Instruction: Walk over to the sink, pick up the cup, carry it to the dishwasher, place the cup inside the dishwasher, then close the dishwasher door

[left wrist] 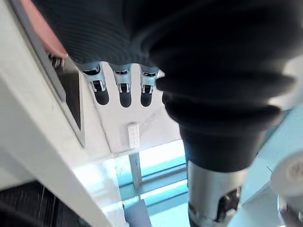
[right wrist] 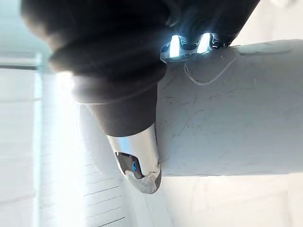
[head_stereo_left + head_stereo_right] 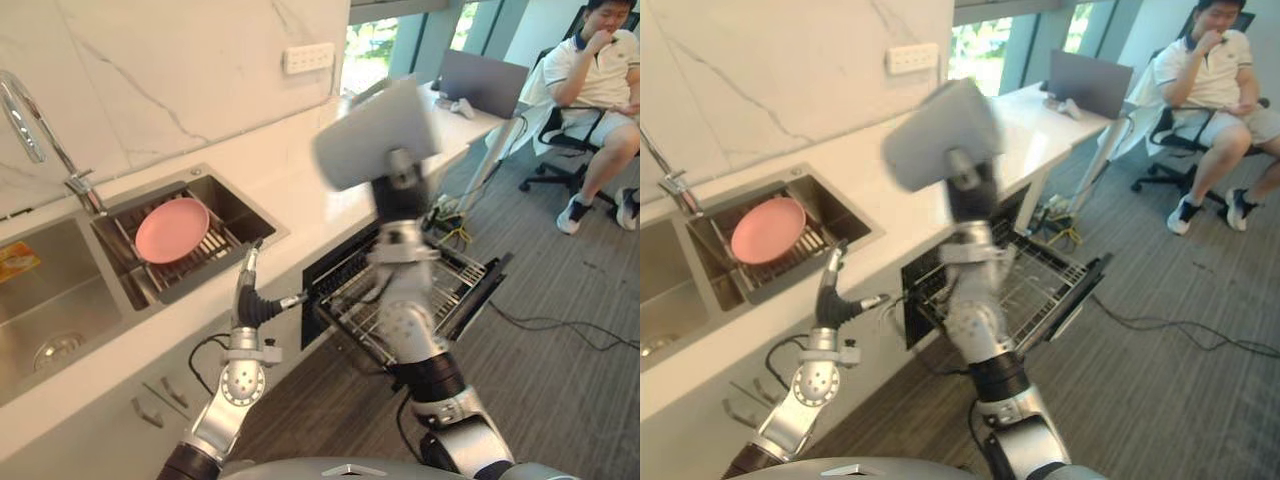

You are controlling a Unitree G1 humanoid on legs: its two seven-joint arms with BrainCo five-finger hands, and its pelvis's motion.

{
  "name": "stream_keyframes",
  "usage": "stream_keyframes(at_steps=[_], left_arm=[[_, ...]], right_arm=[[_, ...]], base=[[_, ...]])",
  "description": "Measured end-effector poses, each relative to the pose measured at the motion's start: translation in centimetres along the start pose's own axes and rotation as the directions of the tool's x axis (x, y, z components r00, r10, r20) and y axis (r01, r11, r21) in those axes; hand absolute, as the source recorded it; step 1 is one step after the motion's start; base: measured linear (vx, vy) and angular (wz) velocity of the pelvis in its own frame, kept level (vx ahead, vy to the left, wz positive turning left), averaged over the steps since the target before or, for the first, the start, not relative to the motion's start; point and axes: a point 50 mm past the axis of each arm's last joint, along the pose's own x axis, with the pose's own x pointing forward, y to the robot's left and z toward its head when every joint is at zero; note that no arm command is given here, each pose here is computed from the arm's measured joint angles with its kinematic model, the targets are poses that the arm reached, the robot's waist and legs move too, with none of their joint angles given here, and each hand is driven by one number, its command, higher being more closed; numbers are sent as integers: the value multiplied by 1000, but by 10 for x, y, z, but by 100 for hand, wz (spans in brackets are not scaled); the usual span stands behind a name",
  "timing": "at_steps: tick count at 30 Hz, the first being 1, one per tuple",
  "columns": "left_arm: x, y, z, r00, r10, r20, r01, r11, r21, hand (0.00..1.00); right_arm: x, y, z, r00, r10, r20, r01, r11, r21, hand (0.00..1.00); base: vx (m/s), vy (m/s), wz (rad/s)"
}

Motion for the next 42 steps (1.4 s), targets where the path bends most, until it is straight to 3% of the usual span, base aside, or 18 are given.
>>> stream_keyframes(at_steps=[2, 3, 4, 6, 10, 12, 17, 20, 22, 24, 27, 30, 37, 42], left_arm=[[1, -2, 4, 999, -49, 1, 49, 995, -91, 0], [2, -6, 8, 990, -142, 7, 138, 952, -274, 0], [2, -7, 9, 985, -171, 11, 165, 929, -331, 0], [0, -14, 5, 958, -286, 4, 244, 810, -533, 0], [-17, -27, -26, 871, -481, -98, 272, 640, -718, 0], [-35, -31, -47, 815, -545, -196, 247, 634, -733, 0], [-87, -16, -96, 689, -545, -478, 175, 765, -620, 0], [-114, 14, -126, 624, -389, -678, 63, 889, -453, 0], [-137, 46, -145, 548, -194, -814, -44, 965, -259, 0], [-157, 67, -155, 478, -62, -876, -91, 989, -120, 0], [-195, 92, -162, 335, 112, -936, -91, 992, 86, 0], [-220, 101, -162, 254, 208, -944, -69, 978, 197, 0], [-245, 99, -162, 133, 283, -950, -151, 953, 263, 0], [-245, 94, -162, 126, 271, -954, -158, 955, 250, 0]], right_arm=[[3, -6, 12, 999, 1, 32, 2, 997, -75, 100], [5, -17, 30, 997, -21, 79, 36, 980, -194, 100], [4, -21, 37, 995, -33, 98, 55, 970, -239, 100], [-2, -48, 67, 979, -104, 177, 169, 898, -406, 100], [-14, -89, 104, 929, -255, 269, 367, 722, -586, 100], [-23, -102, 117, 907, -307, 290, 422, 648, -634, 100], [-50, -123, 122, 889, -406, 213, 407, 484, -775, 100], [-70, -143, 113, 855, -501, 132, 347, 365, -864, 100], [-85, -156, 105, 813, -577, 74, 296, 300, -907, 100], [-93, -163, 103, 787, -614, 53, 269, 266, -926, 100], [-106, -176, 98, 724, -690, 12, 211, 205, -956, 100], [-124, -189, 91, 643, -765, -36, 127, 154, -980, 100], [-120, -202, 97, 583, -811, -50, -6, 58, -998, 100], [-109, -211, 100, 551, -832, -57, -111, -5, -994, 100]], base=[[-5, 24, -17], [-1, 23, -12], [11, 31, -13], [17, 29, -12], [14, 33, -8], [0, 16, 0], [5, 7, 3], [-12, 14, 18], [-32, 19, 18], [-31, 16, 22], [-10, 21, 22], [26, 23, 18], [3, 43, 28], [-47, 53, 26]])
